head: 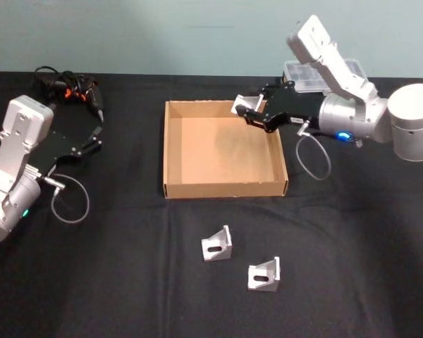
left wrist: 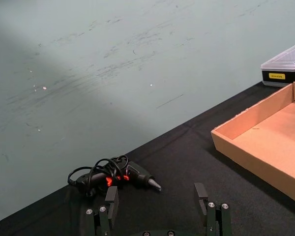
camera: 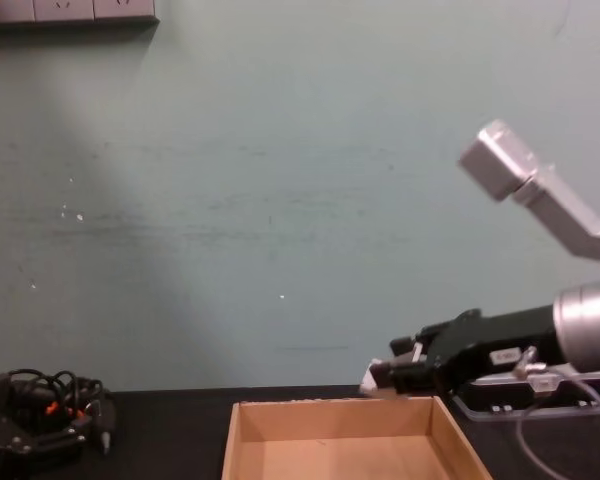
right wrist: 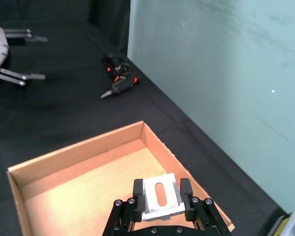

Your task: Use one hand to pick up the angle iron from the table and place it into the box.

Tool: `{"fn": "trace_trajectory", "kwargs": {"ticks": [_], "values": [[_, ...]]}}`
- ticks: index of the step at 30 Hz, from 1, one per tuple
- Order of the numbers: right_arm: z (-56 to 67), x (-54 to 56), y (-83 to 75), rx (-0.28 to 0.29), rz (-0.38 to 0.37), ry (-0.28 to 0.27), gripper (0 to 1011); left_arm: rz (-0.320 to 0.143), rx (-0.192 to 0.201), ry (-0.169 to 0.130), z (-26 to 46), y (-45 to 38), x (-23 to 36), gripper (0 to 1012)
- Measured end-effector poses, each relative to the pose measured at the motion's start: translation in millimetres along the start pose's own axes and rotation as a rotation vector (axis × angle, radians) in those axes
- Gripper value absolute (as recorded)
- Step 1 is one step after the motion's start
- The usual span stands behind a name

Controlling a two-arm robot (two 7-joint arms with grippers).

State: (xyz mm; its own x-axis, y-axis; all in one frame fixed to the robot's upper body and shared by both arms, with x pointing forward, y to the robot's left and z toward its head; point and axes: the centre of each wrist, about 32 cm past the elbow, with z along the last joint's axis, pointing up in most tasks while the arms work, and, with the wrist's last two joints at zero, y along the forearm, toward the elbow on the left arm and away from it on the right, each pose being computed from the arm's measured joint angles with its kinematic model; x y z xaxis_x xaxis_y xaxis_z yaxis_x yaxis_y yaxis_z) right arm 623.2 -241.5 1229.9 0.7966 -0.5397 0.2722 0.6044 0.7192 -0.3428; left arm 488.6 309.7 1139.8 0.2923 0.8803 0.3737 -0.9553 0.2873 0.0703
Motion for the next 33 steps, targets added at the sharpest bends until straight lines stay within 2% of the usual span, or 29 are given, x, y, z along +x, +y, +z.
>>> {"fn": "trace_trajectory", "kwargs": {"ticks": [6, 13, 33], "values": [[-8.9, 0.7, 15.6, -0.033, 0.012, 0.007, 452, 0.000, 0.000, 0.000, 0.0, 0.0, 0.0, 1000], [-15.5, 0.8, 23.7, -0.057, 0.019, 0.010, 452, 0.000, 0.000, 0.000, 0.0, 0.0, 0.0, 1000], [-21.2, 0.7, 25.6, -0.080, 0.029, 0.013, 452, 0.000, 0.000, 0.000, 0.0, 0.0, 0.0, 1000]]}}
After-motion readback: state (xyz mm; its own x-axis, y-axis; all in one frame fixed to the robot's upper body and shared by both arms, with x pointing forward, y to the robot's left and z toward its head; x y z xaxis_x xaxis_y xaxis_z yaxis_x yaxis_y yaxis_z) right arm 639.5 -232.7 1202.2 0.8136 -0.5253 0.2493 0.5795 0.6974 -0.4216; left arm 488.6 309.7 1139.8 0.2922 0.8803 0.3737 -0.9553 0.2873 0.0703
